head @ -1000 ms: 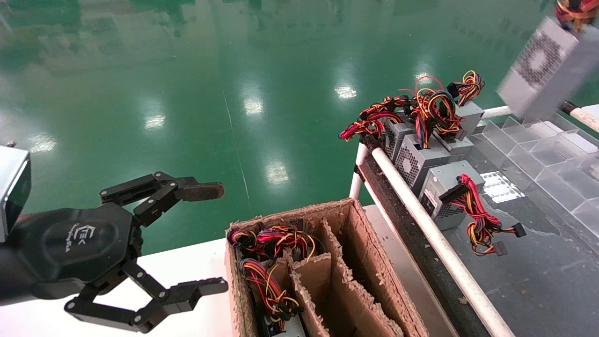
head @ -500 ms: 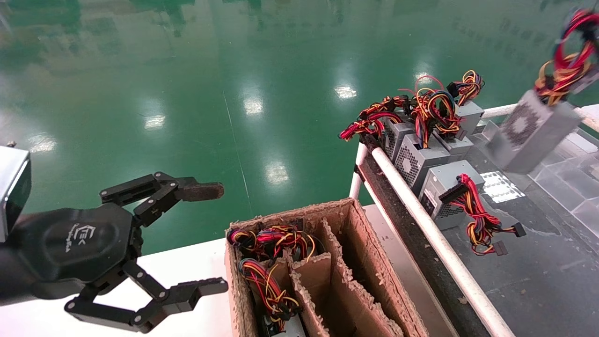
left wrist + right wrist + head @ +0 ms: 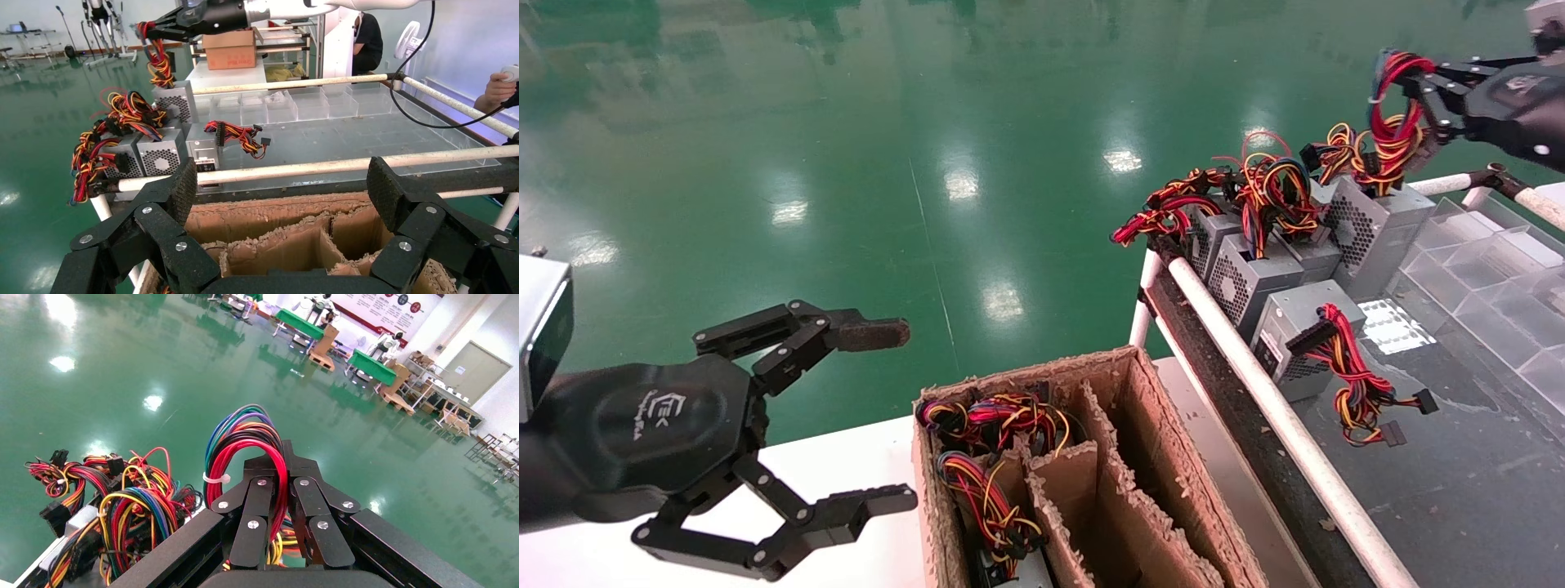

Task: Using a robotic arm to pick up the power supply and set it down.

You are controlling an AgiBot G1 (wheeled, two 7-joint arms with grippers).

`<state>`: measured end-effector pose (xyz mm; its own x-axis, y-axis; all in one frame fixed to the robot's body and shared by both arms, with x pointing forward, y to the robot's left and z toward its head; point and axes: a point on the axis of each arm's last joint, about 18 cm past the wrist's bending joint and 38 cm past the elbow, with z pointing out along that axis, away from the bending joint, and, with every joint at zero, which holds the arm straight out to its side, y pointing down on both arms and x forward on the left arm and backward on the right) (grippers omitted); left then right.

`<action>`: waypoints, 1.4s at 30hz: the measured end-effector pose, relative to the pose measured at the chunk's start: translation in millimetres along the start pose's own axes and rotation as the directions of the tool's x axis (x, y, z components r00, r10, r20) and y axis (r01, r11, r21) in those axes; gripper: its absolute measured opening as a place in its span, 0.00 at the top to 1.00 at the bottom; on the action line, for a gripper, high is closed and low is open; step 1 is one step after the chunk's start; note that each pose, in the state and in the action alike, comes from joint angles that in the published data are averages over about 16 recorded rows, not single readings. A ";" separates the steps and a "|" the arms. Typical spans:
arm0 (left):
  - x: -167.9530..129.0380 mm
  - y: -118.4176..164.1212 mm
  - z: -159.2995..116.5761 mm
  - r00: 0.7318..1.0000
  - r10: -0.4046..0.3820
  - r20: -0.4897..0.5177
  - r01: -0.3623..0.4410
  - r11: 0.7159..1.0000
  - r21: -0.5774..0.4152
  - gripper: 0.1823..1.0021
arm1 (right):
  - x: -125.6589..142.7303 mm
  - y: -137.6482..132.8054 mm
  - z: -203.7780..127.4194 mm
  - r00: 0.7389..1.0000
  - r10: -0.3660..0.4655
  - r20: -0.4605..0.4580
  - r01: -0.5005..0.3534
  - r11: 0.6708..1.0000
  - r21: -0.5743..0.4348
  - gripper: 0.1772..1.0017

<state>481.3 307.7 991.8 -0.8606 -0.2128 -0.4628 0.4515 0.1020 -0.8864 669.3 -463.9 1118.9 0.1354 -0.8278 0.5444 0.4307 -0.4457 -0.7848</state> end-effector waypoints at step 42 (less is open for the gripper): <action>0.0 0.0 0.0 1.000 0.000 0.000 0.000 1.000 0.000 0.00 | -21.6 32.6 23.7 1.000 -0.029 -0.009 0.027 0.989 -0.142 0.68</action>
<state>481.3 307.7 991.8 -0.8606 -0.2128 -0.4628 0.4515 0.1020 -0.8864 701.6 -452.4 1088.6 0.1153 -0.8174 0.5644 0.3032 -0.5121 -0.8037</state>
